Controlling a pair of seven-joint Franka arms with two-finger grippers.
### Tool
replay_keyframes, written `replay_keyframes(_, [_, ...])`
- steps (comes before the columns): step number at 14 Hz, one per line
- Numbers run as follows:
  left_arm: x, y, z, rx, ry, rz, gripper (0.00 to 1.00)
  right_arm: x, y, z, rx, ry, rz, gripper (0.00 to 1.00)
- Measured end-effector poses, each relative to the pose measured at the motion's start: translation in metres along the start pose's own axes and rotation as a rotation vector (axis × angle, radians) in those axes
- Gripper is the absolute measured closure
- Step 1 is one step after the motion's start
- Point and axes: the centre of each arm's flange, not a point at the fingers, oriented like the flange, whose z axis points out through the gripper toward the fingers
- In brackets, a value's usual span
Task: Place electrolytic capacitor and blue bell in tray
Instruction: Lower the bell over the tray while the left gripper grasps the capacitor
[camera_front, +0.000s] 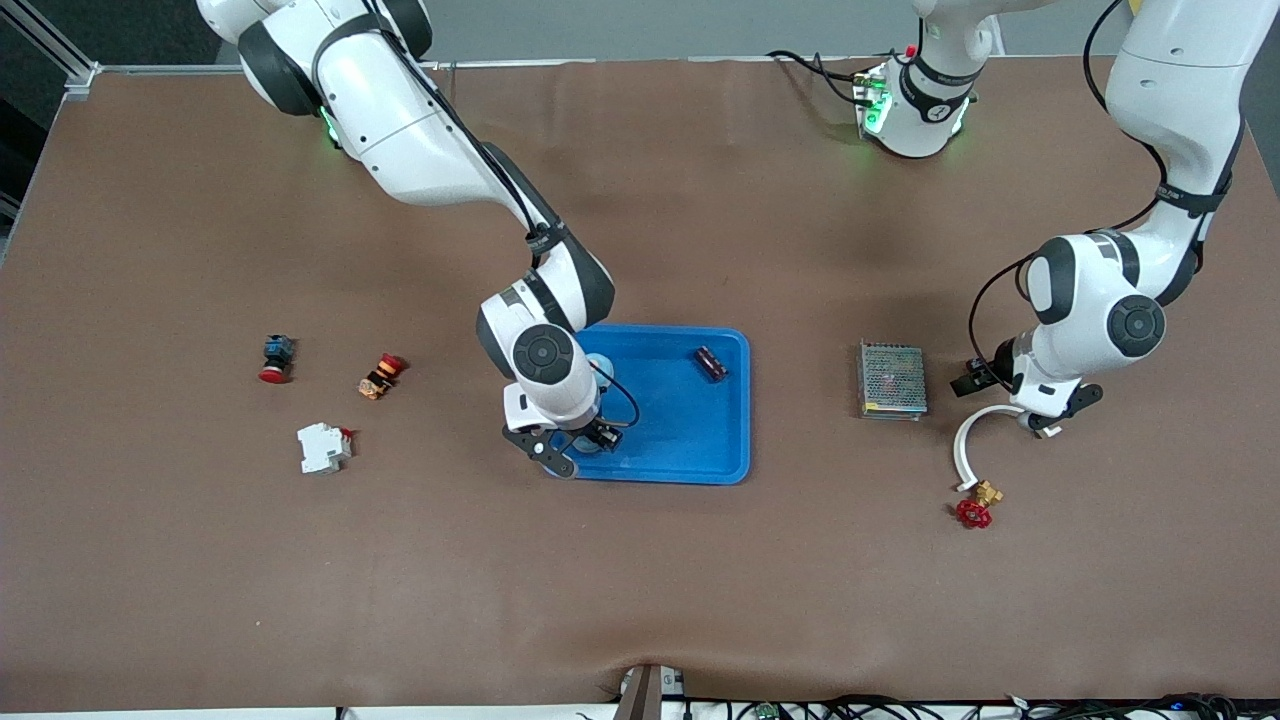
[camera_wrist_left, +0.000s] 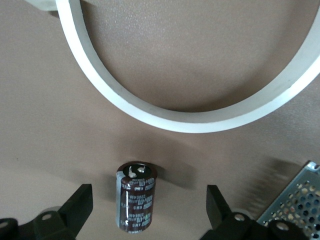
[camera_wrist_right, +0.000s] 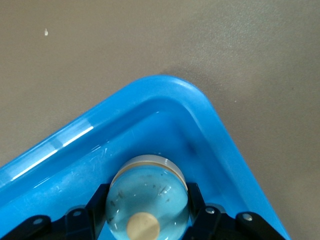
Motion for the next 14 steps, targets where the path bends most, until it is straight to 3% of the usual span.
replay_keyframes(2, [0.0000,0.0000,0.0001,0.000,0.000,0.000,0.04,-0.0003,0.0000,0.0002,-0.001,0.001,-0.002,0.33])
replay_keyframes(6, [0.0000,0.0001,0.0002,0.000,0.000,0.000,0.42,-0.0025,-0.0004,0.0007,-0.004,0.007,-0.010,0.33])
replay_keyframes(7, [0.0000,0.0002,0.0002,0.000,0.000,0.000,0.42,-0.0035,-0.0006,0.0009,-0.005,0.008,-0.012,0.33])
replay_keyframes(10, [0.0000,0.0003,0.0000,0.000,0.000,0.000,0.67,-0.0051,-0.0008,0.0011,-0.007,0.008,-0.015,0.33])
replay_keyframes(14, [0.0029,0.0050,-0.0060,-0.006,0.012,-0.007,0.66,-0.0077,0.0003,0.0013,-0.011,0.006,-0.018,0.33])
